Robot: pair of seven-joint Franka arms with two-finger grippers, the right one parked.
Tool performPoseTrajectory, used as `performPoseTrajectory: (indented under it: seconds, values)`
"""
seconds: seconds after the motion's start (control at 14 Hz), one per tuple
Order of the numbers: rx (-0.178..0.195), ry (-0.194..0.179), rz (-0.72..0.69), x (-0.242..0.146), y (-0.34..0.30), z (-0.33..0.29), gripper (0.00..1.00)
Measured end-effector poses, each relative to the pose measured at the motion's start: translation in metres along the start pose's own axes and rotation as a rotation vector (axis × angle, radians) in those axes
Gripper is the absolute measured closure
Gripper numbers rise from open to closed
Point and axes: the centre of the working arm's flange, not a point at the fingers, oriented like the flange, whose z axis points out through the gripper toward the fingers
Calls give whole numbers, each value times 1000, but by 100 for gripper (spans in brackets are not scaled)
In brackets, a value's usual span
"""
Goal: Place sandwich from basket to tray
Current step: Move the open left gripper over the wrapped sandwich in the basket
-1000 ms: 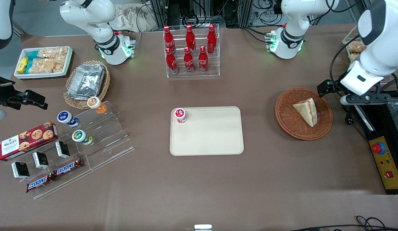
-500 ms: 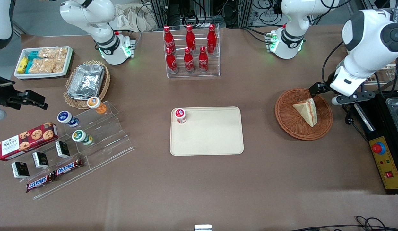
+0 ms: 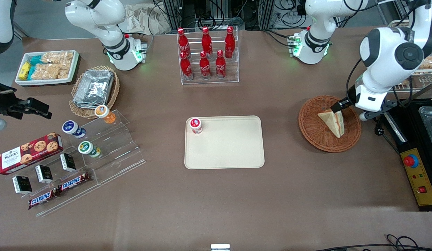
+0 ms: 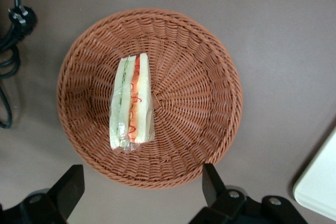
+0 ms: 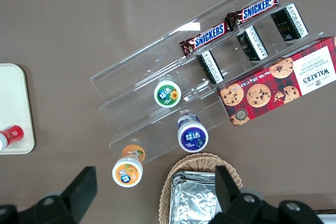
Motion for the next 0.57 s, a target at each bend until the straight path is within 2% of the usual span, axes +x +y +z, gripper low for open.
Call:
performPoseTrajectory:
  seconds: [0.36, 0.57]
  values:
    - [-7, -21, -74, 8, -24, 60, 0]
    - [6, -61, -107, 12, -38, 92, 0]
